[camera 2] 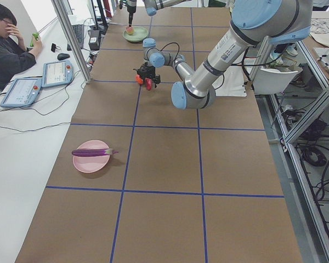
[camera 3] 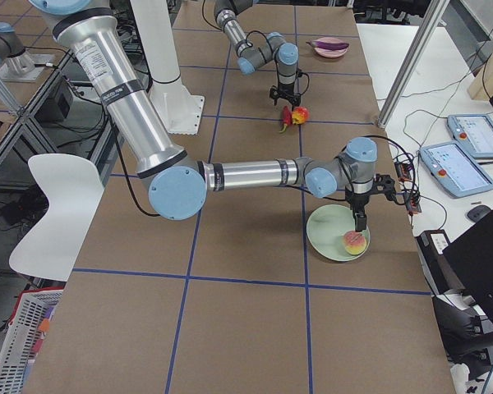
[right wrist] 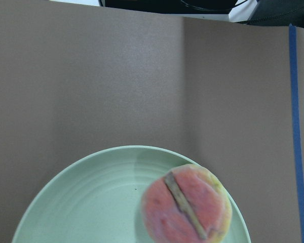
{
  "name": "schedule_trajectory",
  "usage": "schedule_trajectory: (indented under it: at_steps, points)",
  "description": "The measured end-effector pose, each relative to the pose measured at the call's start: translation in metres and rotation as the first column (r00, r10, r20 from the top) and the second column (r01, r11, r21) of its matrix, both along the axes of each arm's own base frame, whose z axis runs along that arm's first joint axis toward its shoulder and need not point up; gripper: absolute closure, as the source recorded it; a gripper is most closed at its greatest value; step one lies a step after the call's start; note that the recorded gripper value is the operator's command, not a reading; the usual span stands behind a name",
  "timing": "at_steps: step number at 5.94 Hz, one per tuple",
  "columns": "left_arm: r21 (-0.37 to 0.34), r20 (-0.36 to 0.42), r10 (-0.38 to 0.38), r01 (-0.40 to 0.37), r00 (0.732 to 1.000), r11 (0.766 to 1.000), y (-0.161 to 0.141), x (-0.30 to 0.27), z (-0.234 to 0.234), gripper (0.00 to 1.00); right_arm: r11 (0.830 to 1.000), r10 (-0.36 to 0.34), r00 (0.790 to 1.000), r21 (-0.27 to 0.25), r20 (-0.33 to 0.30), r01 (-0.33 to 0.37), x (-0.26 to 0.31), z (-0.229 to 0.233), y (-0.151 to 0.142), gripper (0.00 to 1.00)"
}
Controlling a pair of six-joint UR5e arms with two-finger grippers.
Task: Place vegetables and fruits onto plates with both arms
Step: 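Grasp the red chili pepper with left gripper while right gripper releases the peach, then carry the chili to the pink plate while right gripper moves toward the pomegranate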
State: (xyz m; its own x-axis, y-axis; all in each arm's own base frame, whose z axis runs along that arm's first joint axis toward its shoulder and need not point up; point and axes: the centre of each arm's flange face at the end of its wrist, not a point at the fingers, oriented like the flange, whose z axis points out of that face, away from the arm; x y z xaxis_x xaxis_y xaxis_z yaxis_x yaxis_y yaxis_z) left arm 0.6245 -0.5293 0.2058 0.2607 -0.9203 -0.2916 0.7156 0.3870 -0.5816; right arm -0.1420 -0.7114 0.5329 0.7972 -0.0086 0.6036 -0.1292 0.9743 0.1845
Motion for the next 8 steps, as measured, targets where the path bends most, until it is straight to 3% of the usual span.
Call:
schedule_trajectory:
  at_steps: [1,2,3,4,8]
  points:
    - [-0.001,-0.002,0.000,0.000,1.000,1.000,0.002,0.002,0.000,0.22,1.000,0.003,1.000,-0.008,0.017,-0.003,0.007,-0.008,0.000,0.00]
    - [0.001,-0.008,-0.002,0.002,1.000,1.000,0.002,0.004,0.002,0.36,1.000,0.004,0.999,-0.013,0.032,-0.004,0.012,-0.011,0.000,0.00]
    - [0.004,-0.014,-0.005,0.005,1.000,1.000,0.000,0.006,0.004,0.62,1.000,0.007,0.999,-0.015,0.040,-0.006,0.017,-0.012,0.000,0.00]
    - [0.002,-0.018,-0.011,0.011,1.000,1.000,-0.001,0.006,0.005,1.00,1.000,0.010,0.999,-0.016,0.044,-0.009,0.021,-0.012,-0.001,0.00]
    - [-0.027,-0.072,-0.041,0.039,0.997,0.999,-0.035,-0.040,-0.012,1.00,1.000,0.012,0.997,-0.021,0.077,-0.011,0.032,-0.025,0.002,0.00]
